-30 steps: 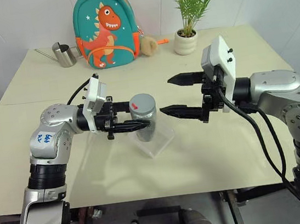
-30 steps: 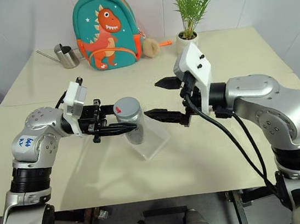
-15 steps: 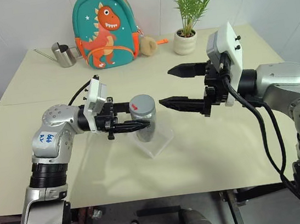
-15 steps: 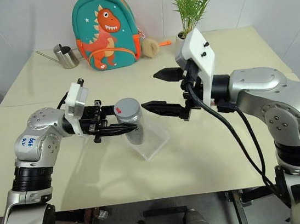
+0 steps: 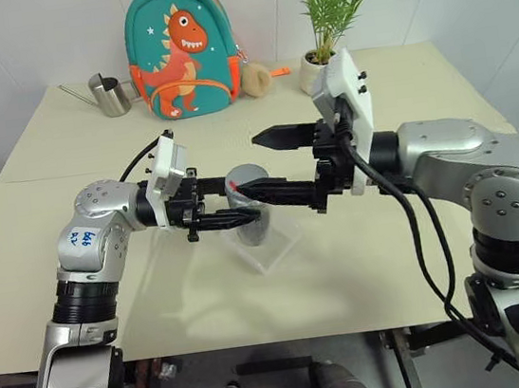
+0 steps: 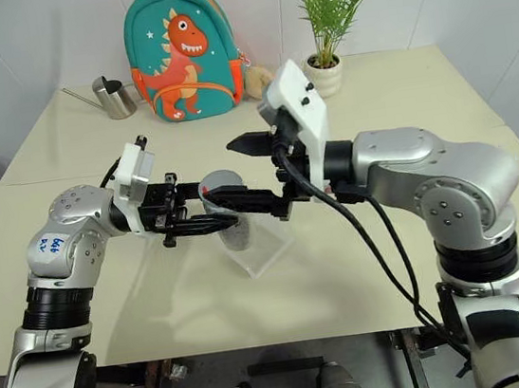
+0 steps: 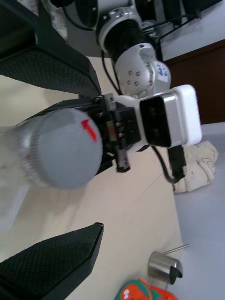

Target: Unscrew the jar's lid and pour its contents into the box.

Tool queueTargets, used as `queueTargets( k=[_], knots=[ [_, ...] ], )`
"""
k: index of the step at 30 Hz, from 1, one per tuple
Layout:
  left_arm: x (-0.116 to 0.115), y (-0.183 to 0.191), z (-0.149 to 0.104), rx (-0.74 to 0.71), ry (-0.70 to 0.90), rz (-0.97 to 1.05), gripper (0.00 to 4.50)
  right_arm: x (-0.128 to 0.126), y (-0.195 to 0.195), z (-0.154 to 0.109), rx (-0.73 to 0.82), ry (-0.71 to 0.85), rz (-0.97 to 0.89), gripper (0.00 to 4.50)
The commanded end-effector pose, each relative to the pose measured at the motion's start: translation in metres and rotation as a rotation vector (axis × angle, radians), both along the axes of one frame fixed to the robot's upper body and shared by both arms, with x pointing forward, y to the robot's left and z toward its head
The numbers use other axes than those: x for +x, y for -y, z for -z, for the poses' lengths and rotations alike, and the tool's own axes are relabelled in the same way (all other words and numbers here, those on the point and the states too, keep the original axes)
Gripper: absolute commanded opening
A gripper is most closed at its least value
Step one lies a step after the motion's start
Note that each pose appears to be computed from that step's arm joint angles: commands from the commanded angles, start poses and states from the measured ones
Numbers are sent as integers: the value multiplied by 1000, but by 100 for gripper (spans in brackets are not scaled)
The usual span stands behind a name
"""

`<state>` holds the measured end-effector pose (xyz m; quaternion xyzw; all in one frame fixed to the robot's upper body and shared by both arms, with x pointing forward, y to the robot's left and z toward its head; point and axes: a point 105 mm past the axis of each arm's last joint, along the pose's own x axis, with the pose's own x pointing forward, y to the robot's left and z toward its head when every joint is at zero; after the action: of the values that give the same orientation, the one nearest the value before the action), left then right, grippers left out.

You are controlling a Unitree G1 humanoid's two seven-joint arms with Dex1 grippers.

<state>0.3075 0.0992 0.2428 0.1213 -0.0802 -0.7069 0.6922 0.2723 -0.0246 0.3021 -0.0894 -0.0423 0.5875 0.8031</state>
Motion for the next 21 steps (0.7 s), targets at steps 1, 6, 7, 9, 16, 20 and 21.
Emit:
queueTargets(
  k=[1,6,7,9,16,20,21],
  knots=[
    [-2,2,-11,-13,48,18,201,0,-10,-10,45,44,3,448],
    [-2,2,-12,-14,50,16,201,0,-19,-5,55,32,-5,448],
    [-2,2,-12,-14,52,15,201,-1,-21,-4,57,27,-11,448],
    [-2,2,-12,-14,53,12,201,-1,-24,0,53,15,-17,448],
    [-4,2,-11,-16,54,11,201,2,-22,13,1,11,-7,448],
    [-5,2,-11,-15,55,10,201,6,-18,13,-18,28,9,448],
    [-5,2,-11,-15,55,10,201,6,-18,13,-19,30,10,448]
  ],
)
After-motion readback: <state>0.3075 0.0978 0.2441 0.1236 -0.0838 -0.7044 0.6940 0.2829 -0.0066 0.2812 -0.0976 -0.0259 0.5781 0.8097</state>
